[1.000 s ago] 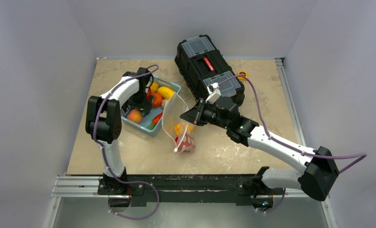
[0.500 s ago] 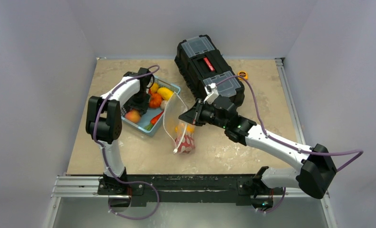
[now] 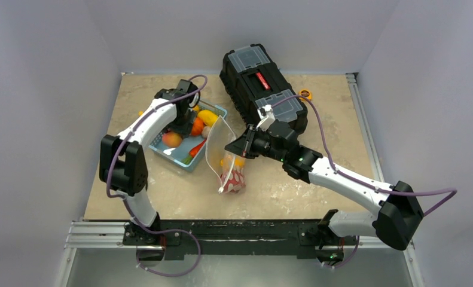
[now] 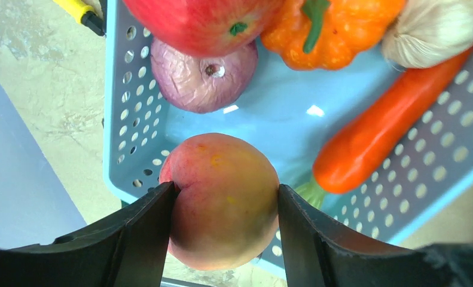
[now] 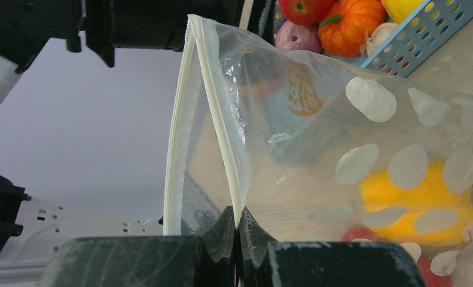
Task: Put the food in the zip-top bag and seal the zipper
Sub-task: Pick up the fake fruit from the bin, then place the fake fruit in the zipper food storage bag.
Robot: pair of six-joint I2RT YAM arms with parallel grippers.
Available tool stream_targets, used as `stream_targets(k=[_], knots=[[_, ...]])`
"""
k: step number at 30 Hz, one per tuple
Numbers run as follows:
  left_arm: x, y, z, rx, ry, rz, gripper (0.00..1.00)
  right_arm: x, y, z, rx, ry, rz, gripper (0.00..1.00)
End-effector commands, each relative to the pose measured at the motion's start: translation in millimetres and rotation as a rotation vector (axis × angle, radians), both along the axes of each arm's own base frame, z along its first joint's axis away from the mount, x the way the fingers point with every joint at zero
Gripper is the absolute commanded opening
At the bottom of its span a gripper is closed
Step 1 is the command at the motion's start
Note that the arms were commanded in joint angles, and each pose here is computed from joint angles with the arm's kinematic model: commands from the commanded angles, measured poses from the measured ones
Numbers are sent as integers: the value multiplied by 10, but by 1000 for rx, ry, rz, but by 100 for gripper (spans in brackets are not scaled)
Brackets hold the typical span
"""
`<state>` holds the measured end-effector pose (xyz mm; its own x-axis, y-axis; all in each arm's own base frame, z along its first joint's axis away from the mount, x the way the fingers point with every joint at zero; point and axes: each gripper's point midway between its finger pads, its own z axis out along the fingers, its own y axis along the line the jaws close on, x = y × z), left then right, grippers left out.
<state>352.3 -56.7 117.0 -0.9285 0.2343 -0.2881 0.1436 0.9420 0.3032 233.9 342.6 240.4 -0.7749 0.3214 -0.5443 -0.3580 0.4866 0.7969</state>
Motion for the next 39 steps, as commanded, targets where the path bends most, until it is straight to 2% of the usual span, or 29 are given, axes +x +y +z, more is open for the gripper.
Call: stream_targets(k=[1, 6, 12, 16, 17, 19, 23, 27, 32, 39], knots=[[2, -124, 342, -45, -127, -48, 30, 17, -14, 173, 28, -46, -4, 0], [-26, -296, 735, -165, -284, -94, 29, 37, 3, 148, 19, -46, -4, 0], [-207, -639, 1494, -448, -566, -236, 24, 84, -6, 120, -3, -53, -21, 0], [-561, -982, 2031, -695, -740, -443, 22, 114, 8, 118, -13, -58, -24, 0], [-704, -1065, 2223, -761, -801, -519, 22, 114, 21, 115, -15, -56, -20, 0], [-973, -1274, 2420, -883, -840, -690, 19, 119, 41, 116, -19, -54, -11, 0], [-1309, -1571, 2557, -1059, -784, -909, 13, 126, 63, 137, -20, -57, -5, 0], [-1357, -1703, 2449, -1119, -635, -960, 11, 146, 29, 193, -19, -70, -26, 0], [-1303, -1799, 2237, -1118, -506, -958, 13, 160, -28, 284, -6, -92, -55, 0], [-1040, -1694, 1953, -971, -454, -833, 17, 145, -125, 429, 26, -133, -87, 0]])
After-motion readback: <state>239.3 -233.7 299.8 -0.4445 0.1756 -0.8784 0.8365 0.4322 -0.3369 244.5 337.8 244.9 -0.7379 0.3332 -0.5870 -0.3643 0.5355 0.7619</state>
